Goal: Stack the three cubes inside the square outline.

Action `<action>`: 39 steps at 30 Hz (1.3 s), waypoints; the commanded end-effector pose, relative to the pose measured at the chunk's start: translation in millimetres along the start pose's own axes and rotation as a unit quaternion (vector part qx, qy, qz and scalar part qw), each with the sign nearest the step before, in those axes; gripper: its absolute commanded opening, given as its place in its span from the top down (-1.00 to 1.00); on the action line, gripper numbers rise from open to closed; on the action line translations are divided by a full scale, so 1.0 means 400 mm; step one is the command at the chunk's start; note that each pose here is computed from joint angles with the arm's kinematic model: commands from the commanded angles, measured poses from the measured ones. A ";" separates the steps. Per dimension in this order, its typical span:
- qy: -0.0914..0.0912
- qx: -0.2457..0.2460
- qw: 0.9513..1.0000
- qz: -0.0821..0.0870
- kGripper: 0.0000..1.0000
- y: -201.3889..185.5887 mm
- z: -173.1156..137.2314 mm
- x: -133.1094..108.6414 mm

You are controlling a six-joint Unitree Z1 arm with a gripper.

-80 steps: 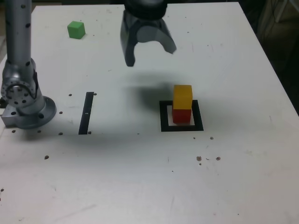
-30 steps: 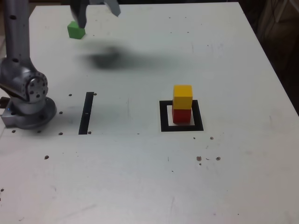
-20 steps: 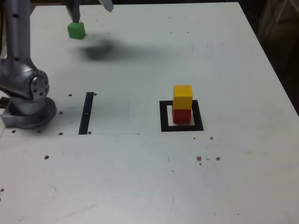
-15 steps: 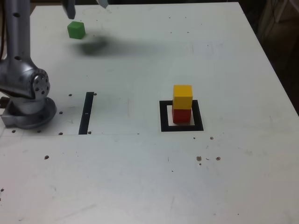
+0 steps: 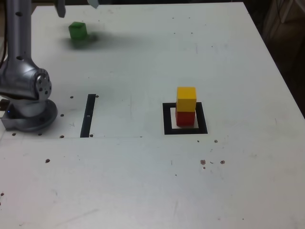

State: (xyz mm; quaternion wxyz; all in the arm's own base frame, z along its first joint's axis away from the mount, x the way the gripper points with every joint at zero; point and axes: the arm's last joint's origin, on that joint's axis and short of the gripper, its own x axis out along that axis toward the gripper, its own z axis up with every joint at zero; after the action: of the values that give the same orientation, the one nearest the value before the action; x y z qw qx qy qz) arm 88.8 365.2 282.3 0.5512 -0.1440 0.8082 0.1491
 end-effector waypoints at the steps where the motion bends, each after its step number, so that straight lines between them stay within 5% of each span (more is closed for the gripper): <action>1: 0.001 0.001 1.000 0.004 -0.99 0.012 -0.001 0.004; 15: -0.010 0.078 0.997 0.017 -1.00 0.050 0.011 0.024; 27: -0.046 0.207 0.977 0.028 -1.00 0.044 0.032 0.065; 39: -0.058 0.208 0.976 0.029 -0.99 0.031 0.020 0.074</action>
State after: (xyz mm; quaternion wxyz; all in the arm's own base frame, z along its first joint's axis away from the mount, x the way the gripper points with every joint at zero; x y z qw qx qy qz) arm 81.5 379.0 250.5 0.6088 0.0045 0.7933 -0.0019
